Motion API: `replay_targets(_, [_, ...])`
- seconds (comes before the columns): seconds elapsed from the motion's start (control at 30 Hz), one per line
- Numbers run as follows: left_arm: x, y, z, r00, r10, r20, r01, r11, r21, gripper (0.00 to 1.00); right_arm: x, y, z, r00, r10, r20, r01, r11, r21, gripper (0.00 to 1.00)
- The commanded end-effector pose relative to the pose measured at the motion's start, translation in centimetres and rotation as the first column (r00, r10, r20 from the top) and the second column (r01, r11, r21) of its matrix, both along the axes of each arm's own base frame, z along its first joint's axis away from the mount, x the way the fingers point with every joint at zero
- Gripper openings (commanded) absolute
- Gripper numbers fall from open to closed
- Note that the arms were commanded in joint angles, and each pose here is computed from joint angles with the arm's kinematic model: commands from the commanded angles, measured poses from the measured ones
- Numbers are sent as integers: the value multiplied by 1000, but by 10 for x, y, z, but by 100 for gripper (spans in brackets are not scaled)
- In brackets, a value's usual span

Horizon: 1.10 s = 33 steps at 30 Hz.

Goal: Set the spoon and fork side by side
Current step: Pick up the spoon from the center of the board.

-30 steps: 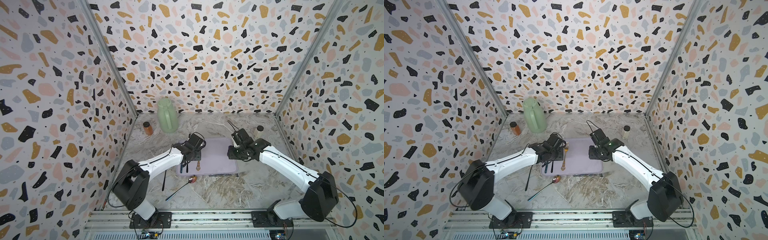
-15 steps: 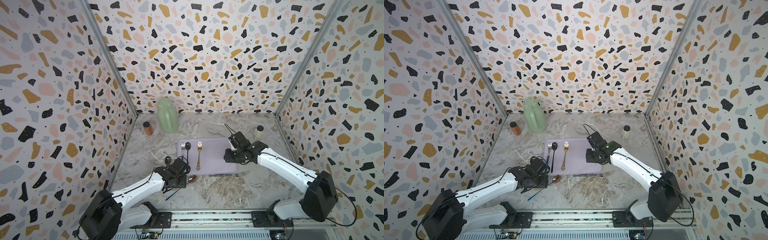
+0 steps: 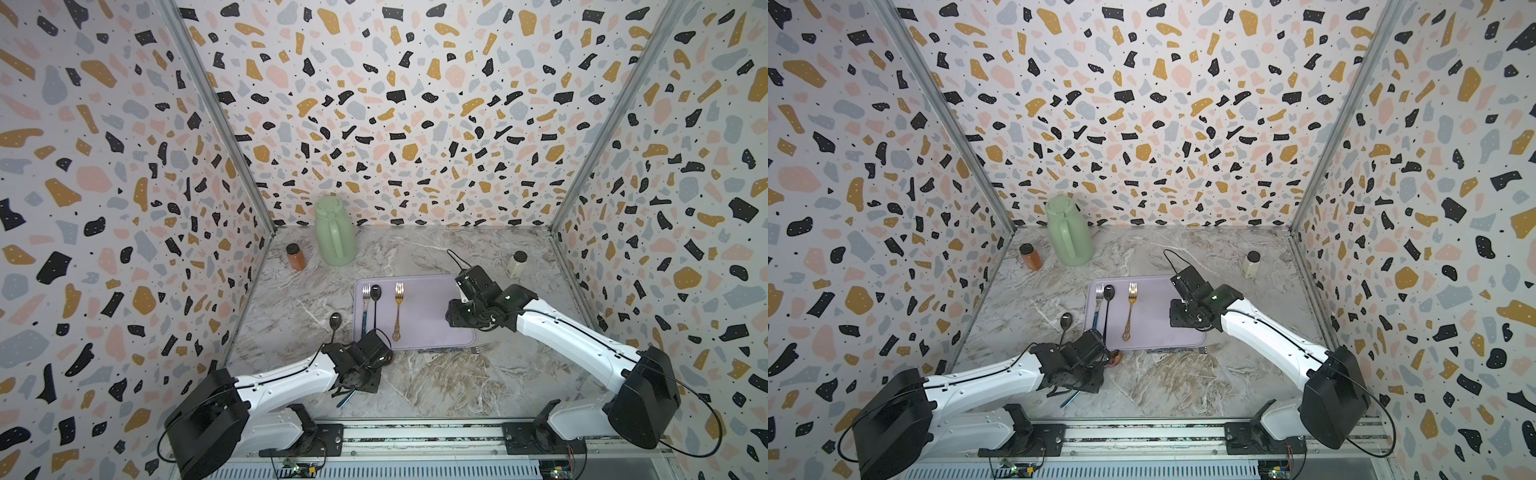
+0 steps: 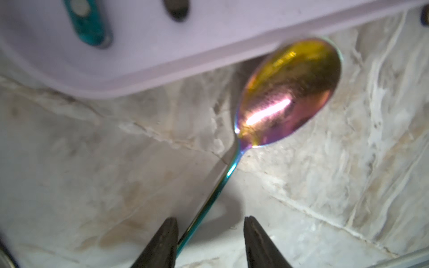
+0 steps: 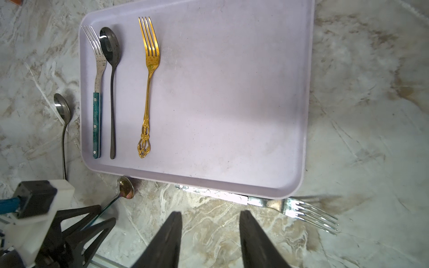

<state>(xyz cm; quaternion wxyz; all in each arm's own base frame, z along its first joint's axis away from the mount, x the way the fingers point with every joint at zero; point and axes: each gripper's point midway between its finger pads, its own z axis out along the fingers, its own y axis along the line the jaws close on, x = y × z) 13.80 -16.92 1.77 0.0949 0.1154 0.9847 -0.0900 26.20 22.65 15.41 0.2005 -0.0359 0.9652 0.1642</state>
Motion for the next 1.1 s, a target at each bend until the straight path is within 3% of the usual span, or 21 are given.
replay_targets(0.0, [-2,-7,5,999,-37,31,36,999,16,41,-4,-6,10,1000,-16,18,16,1000,1,46])
replay_targets(0.2, [-5,-16,2,992,-113,52,111,993,46,32,-5,-6,10,1000,-17,17,17,1000,5,46])
replay_targets(0.6, [-7,-24,-2,974,-211,78,200,972,126,4,-6,-8,11,1000,-20,24,20,1000,4,46])
replay_targets(0.77, [-11,-37,11,959,-264,105,255,963,88,1,-6,-7,9,1000,-19,22,19,1000,4,46])
replay_targets(1.07, [5,-54,63,949,-222,225,237,971,-42,0,-5,-17,16,997,-28,67,29,999,-21,46])
